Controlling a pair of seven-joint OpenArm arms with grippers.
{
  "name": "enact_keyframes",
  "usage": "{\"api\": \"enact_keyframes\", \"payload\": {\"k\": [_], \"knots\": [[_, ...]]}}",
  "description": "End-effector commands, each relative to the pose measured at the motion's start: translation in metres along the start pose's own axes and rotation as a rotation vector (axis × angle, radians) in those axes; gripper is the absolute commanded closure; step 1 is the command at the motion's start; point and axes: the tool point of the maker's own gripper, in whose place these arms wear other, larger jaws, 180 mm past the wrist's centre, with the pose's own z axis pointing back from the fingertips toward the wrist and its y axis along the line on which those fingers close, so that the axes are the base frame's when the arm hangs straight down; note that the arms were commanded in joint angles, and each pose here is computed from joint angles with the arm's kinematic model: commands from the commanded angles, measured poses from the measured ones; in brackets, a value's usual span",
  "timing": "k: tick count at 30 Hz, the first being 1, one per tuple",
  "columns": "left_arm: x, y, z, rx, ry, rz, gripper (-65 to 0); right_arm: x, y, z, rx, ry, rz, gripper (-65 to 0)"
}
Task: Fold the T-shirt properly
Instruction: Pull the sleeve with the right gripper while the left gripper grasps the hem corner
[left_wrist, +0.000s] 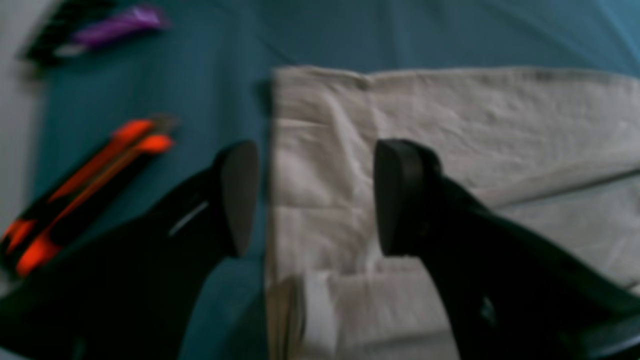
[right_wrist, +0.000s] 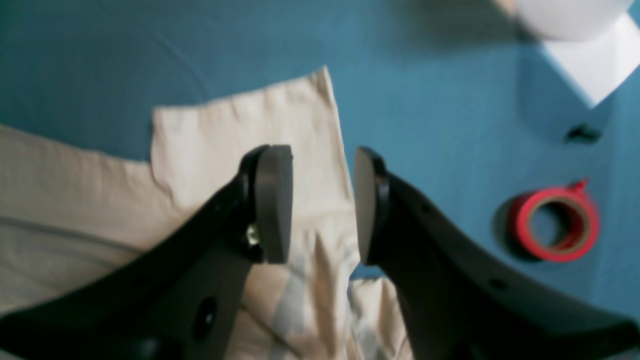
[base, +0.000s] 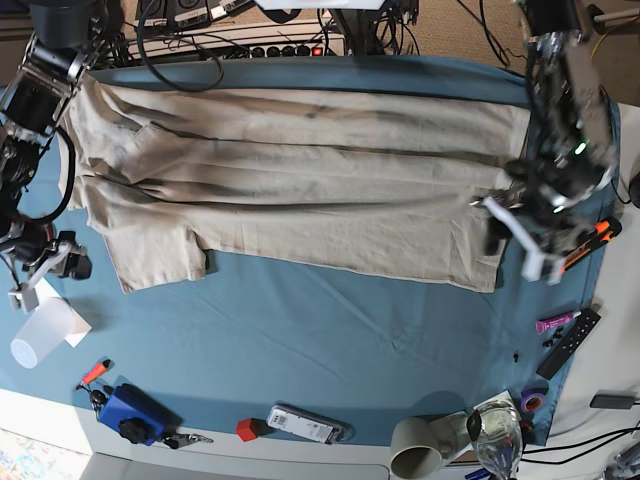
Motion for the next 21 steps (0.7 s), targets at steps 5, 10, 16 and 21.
{"api": "enact_keyframes", "payload": {"k": [5, 10, 16, 21], "knots": [[0.017, 0.001, -0.032, 0.036, 0.052, -0.027, -36.7, 0.033, -0.012, 0.014, -0.055, -0.095, 0.046, -21.1], [0.035, 0.001, -0.048, 0.029, 0.061, -0.043, -36.7, 0.032, -0.012, 0.014, -0.061, -0.089, 0.047, -21.1], [0.017, 0.018, -0.074, 0.044, 0.167, 0.003, -36.0, 0.032, -0.012, 0.014, -0.061, -0.089, 0.047, -21.1], [0.009, 0.026, -0.087, 0.047, 0.221, 0.034, -36.0, 0.032, -0.012, 0.014, -0.061, -0.088, 0.047, -21.1]]}}
